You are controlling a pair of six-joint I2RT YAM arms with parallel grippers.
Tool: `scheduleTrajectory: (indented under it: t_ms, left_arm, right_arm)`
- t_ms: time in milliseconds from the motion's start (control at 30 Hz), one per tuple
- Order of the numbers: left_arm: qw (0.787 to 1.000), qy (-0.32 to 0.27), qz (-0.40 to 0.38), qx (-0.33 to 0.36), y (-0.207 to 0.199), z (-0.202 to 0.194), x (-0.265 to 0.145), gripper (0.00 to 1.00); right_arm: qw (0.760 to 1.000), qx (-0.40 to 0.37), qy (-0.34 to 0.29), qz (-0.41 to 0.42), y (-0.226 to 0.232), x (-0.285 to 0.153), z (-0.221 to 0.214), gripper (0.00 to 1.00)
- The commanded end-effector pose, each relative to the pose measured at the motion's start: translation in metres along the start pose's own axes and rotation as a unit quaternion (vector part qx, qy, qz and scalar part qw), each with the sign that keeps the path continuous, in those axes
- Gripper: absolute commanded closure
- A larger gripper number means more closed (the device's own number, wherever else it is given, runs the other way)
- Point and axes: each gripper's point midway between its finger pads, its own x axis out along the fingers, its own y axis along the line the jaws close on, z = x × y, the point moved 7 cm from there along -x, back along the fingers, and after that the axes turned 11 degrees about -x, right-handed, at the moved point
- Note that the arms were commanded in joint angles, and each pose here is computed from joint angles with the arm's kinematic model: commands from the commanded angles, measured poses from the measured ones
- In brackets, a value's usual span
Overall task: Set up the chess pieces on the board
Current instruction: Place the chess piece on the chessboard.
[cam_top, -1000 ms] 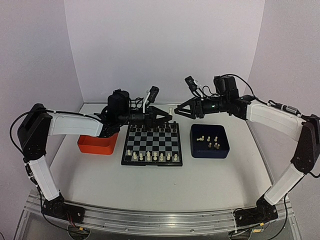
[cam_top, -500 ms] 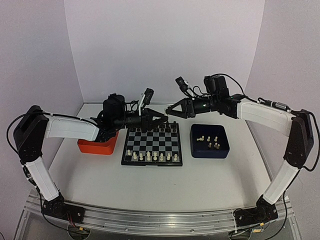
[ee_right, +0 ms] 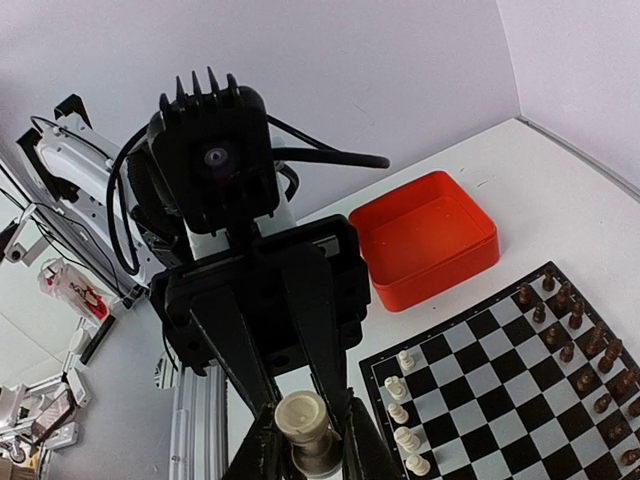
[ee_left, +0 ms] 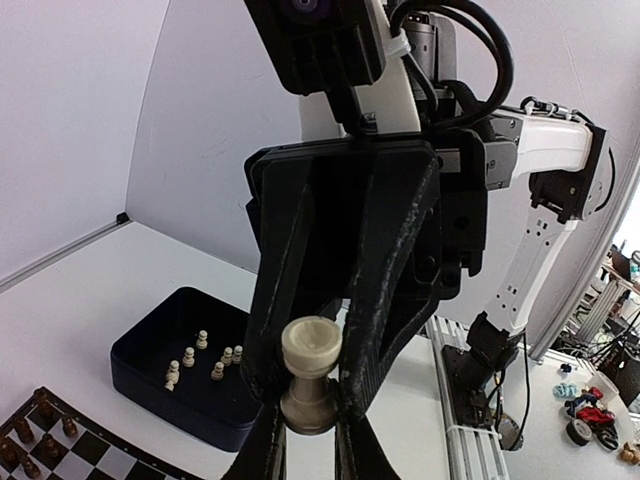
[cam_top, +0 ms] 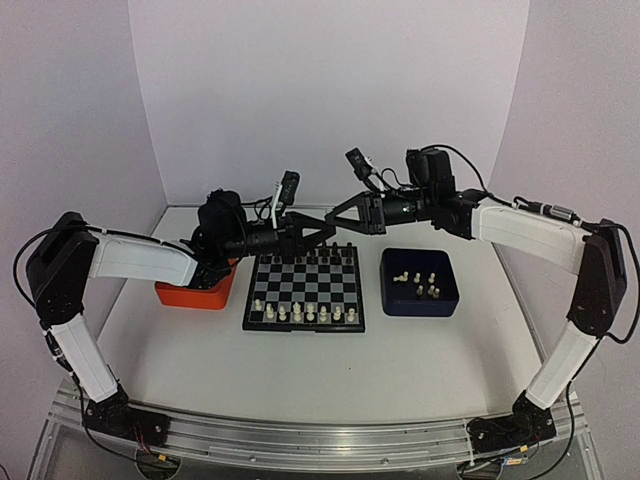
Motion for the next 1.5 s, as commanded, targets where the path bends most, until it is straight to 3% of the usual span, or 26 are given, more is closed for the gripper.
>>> scheduleTrajectory:
  t_ms: [0,333,433,533,833,967,1067,1200,1333,1467]
  left_arm:
    - [0.998,-0.038,-0.041,0.036,-0.027,0.027,-0.008,1.0]
    - [0.994,-0.084,-0.039,0.062,-0.035,0.043,-0.012,1.0]
    - [0.993,-0.093,-0.044,0.063,-0.034,0.047,-0.011,1.0]
    - [0.992,-0.106,-0.039,0.057,-0.033,0.051,-0.009,0.99]
    - [0.994,-0.102,0.024,0.037,-0.027,0.052,-0.023,0.02]
    - [0.99,-0.09,0.109,0.014,-0.023,0.054,-0.036,0.0]
    - [0.975,-0.086,0.203,-0.032,-0.01,0.062,-0.041,0.0]
    - [0.945,-0.002,0.308,-0.108,0.011,0.069,-0.03,0.0]
    - [0.94,0.088,0.296,-0.144,0.015,0.06,-0.014,0.02]
    - [0.938,0.12,0.284,-0.155,0.017,0.053,-0.009,0.1]
  right_arm:
    - [0.999,-0.015,-0.023,0.022,0.006,0.002,0.011,0.86]
    - [0.999,0.002,-0.015,0.05,0.006,0.008,0.004,0.9]
    - [0.998,0.0,-0.015,0.053,0.007,0.01,0.005,1.0]
    - [0.998,-0.006,-0.015,0.06,0.009,0.01,0.004,1.0]
    - [0.996,-0.086,-0.003,0.032,0.012,0.003,-0.008,1.0]
    - [0.989,-0.142,0.033,-0.033,0.001,0.0,-0.023,1.0]
    - [0.979,-0.184,0.059,-0.073,-0.006,-0.002,-0.033,1.0]
    - [0.954,-0.251,0.098,-0.131,-0.017,0.0,-0.042,1.0]
    - [0.931,-0.303,0.124,-0.159,-0.025,0.006,-0.044,1.0]
    - [0.93,-0.314,0.118,-0.151,-0.024,0.009,-0.039,1.0]
